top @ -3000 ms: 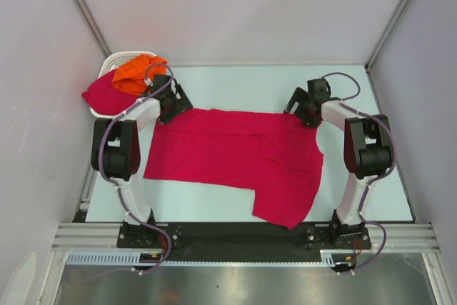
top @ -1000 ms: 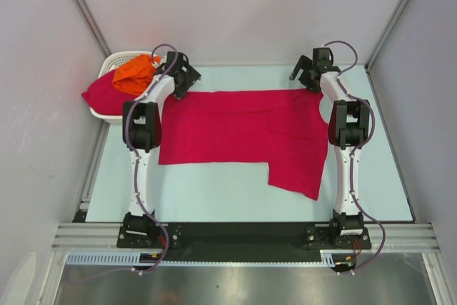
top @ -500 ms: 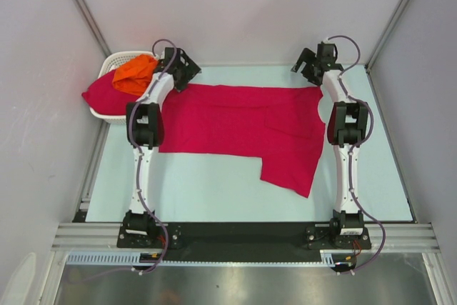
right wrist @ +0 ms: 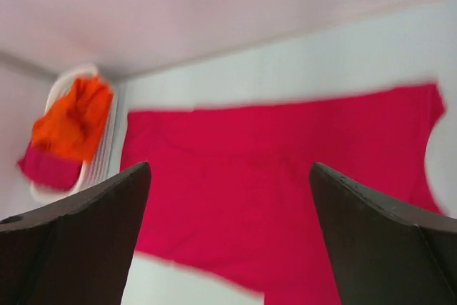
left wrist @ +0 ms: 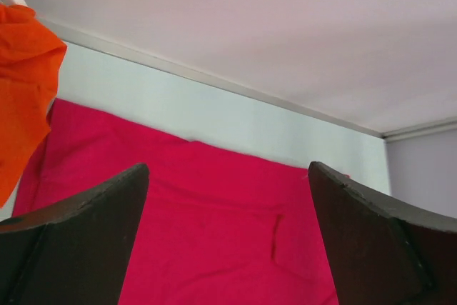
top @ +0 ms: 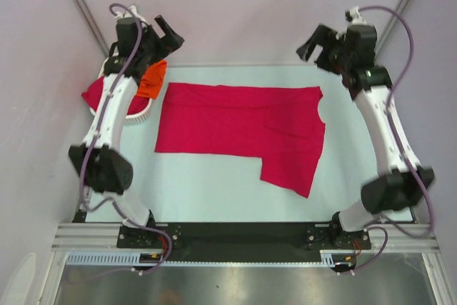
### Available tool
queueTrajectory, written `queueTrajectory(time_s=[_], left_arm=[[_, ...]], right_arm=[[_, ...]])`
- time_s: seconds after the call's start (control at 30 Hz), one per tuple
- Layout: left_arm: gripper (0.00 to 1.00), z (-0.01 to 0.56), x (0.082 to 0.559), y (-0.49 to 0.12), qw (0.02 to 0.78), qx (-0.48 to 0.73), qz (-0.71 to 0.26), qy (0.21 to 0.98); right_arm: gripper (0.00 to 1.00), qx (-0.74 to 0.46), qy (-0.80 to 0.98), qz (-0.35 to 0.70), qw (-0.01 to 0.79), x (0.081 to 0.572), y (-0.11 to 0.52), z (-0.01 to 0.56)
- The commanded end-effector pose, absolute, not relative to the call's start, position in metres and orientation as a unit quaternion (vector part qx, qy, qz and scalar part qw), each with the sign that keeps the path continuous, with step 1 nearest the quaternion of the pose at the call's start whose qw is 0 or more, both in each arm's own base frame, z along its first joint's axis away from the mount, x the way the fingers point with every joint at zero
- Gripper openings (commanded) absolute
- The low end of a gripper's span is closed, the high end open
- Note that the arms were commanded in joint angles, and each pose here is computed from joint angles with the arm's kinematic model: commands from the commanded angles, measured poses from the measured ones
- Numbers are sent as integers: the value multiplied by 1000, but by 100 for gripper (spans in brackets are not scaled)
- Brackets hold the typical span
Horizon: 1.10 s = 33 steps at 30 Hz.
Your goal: Fold and stack the t-shirts
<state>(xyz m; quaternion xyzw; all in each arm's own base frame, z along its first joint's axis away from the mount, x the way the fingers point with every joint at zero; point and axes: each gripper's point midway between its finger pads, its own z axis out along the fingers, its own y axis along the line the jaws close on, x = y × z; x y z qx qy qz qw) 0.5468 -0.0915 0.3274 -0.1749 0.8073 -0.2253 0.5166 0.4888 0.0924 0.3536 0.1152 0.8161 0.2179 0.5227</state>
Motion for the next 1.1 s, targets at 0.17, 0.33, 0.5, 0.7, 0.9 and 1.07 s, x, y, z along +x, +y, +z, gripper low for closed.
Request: queueTrajectory(time_s=[0.17,0.33,0.5,0.7,0.9,1.07], left_arm=[[99,181,353,-89,329,-209,-220,894],[95,171,359,-74,349,-227,-205,886],[94,202,443,-73,417,-224,-201,858],[91,185,537,-59,425,-244,-152,858],[94,166,597,-56,440,-246,-140,852],[95,148,624,-61,436,-258,-152,848]], right_arm=[[100,181,913,273,244,289,147,169],[100,200,905,226,302,333,121,174],[100,237,874,191,378,438,76,184],[100,235,880,139,389,534,43,163],[100,235,879,134,392,590,39,128],[100,241,888,141,365,608,43,89]])
